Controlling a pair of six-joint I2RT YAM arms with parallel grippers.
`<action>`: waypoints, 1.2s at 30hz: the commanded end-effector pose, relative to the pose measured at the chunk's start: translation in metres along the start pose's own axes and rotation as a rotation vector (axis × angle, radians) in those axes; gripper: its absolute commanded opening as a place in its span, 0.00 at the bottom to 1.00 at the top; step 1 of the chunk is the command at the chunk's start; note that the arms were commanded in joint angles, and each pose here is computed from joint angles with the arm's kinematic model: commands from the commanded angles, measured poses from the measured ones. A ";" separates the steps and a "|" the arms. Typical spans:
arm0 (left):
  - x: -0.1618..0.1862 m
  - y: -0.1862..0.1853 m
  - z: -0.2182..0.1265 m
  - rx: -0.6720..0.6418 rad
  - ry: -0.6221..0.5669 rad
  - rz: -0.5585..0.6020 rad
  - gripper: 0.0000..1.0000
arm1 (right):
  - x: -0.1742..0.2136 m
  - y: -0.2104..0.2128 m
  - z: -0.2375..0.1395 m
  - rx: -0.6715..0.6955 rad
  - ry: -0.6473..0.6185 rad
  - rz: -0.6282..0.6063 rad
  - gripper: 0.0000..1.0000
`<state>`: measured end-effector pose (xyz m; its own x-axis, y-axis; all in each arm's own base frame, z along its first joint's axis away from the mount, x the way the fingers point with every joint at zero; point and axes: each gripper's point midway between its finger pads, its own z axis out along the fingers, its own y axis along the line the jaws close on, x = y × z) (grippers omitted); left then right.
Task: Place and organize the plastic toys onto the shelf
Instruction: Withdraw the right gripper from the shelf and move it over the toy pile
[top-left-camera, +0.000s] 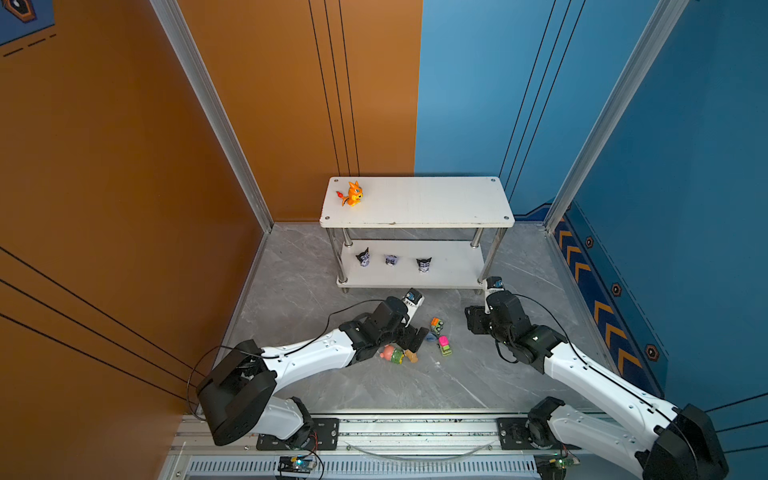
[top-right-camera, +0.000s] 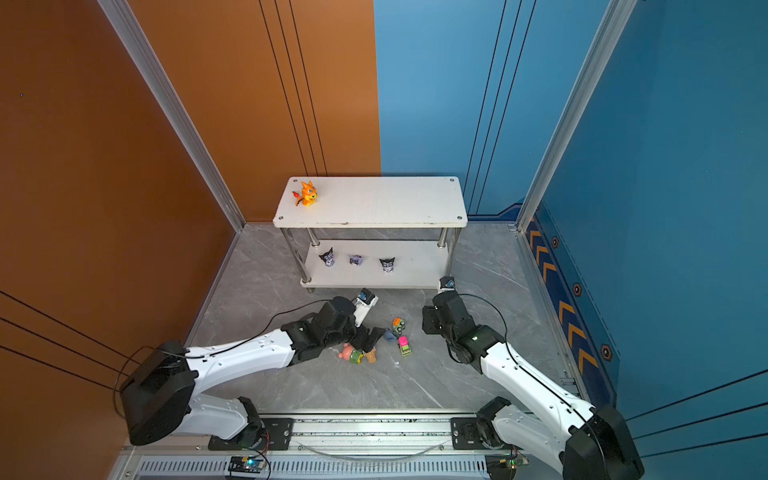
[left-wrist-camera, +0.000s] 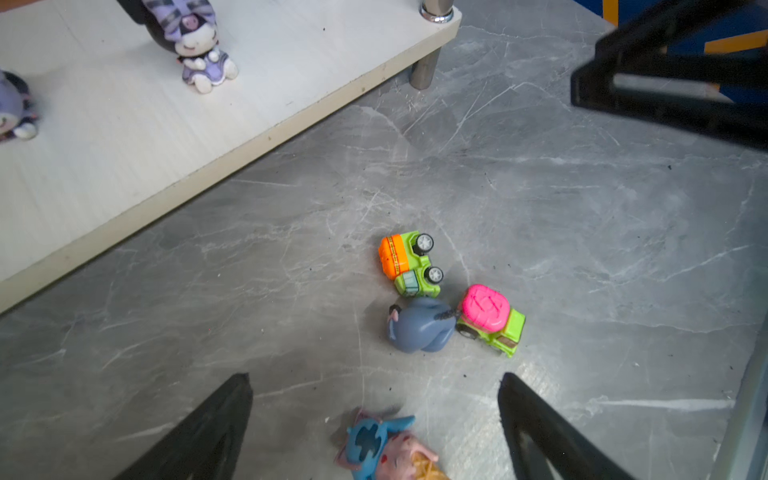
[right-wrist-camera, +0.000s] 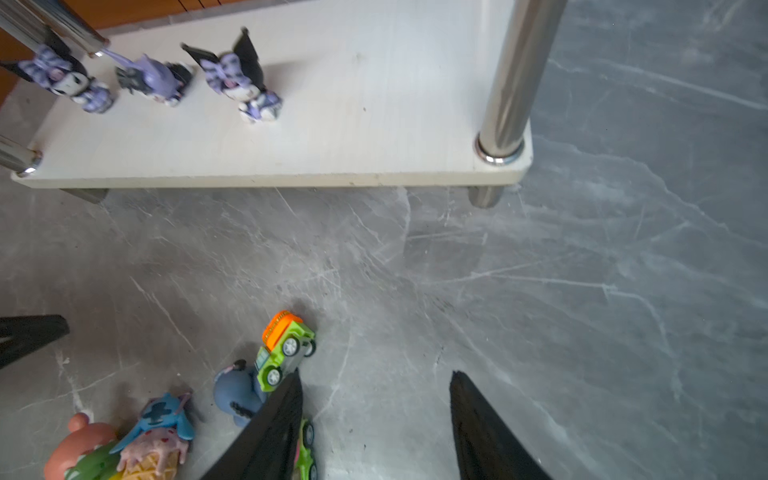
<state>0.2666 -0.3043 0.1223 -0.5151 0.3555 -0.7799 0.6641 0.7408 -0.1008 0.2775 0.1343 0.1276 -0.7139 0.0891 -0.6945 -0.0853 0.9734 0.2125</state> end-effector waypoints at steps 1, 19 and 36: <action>-0.010 0.002 0.000 -0.025 -0.008 -0.006 0.93 | 0.039 0.000 0.002 -0.009 0.163 0.009 0.57; 0.006 0.055 -0.028 -0.154 -0.021 -0.090 0.94 | 0.101 0.054 0.028 -0.054 0.314 -0.210 0.50; 0.015 0.069 -0.038 -0.168 -0.025 -0.120 0.94 | 0.096 0.073 0.033 -0.075 0.297 -0.185 0.58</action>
<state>0.2867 -0.2335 0.1297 -0.5568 0.2539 -0.7909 0.5099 0.8561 -0.0842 0.2187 0.2150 0.0441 -0.8574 -0.2043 -0.4724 -0.3052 0.9409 0.1470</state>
